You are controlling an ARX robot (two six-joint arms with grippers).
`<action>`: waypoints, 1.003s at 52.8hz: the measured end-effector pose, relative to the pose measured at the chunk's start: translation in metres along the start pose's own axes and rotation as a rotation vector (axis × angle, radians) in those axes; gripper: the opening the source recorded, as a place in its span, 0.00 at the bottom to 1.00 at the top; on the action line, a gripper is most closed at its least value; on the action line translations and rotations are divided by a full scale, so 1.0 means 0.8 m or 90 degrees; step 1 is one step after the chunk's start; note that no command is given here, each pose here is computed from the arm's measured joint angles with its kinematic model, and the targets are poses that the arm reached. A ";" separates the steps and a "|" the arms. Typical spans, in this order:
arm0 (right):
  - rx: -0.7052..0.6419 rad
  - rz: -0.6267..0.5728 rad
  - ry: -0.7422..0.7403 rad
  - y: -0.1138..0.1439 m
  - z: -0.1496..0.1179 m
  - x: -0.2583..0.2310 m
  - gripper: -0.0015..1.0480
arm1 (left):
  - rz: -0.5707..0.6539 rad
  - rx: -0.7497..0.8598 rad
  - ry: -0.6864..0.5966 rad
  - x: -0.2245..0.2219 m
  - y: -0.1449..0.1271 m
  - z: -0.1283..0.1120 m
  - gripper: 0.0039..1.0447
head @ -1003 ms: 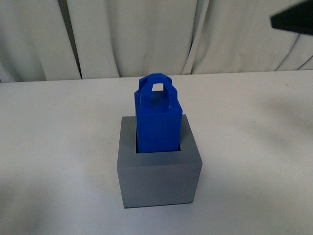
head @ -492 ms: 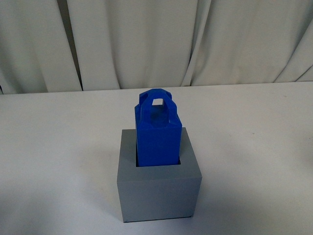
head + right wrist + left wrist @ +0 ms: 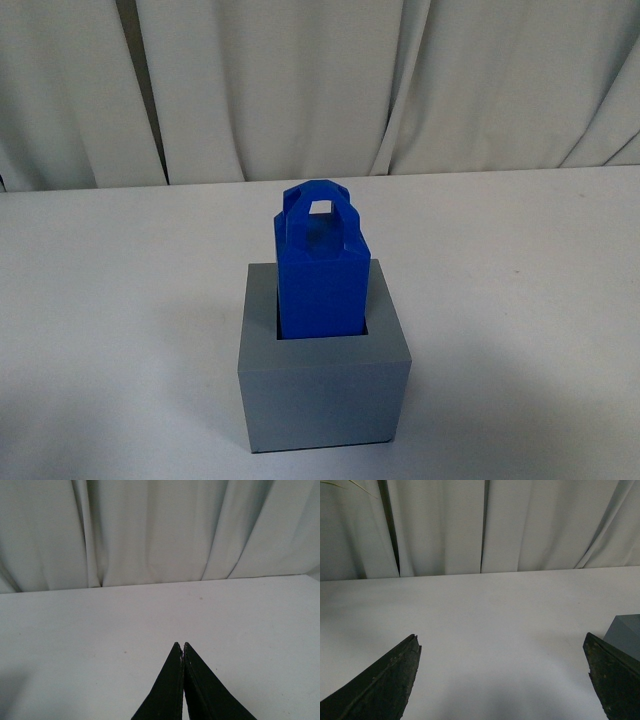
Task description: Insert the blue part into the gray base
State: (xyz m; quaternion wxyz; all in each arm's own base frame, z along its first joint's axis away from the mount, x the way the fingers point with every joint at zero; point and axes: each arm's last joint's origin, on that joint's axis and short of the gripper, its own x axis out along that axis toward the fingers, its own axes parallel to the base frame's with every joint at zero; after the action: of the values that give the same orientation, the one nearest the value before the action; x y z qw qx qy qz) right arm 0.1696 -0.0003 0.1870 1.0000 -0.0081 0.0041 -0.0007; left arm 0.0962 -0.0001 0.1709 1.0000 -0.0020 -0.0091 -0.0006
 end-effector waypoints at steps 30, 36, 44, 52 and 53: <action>0.002 0.000 -0.008 0.000 -0.025 -0.042 0.02 | 0.000 0.000 0.000 0.000 0.000 0.000 0.94; 0.003 0.000 -0.001 0.001 -0.027 -0.048 0.02 | 0.000 0.000 0.000 0.000 0.000 0.000 0.94; 0.003 0.000 -0.009 0.000 -0.025 -0.055 0.02 | 0.000 0.000 0.000 0.000 0.000 0.000 0.94; 0.003 0.000 -0.009 0.000 -0.024 -0.060 0.02 | 0.000 0.000 0.000 0.000 0.000 0.000 0.94; 0.003 0.000 -0.009 0.000 -0.024 -0.061 0.02 | 0.000 0.000 0.000 0.000 0.000 0.000 0.94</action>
State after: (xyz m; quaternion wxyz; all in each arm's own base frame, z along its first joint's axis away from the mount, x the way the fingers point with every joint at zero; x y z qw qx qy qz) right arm 0.1210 -0.0002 0.1682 1.0000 -0.0060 -0.0030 -0.0006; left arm 0.0962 -0.0001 0.1709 1.0000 -0.0018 -0.0091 -0.0006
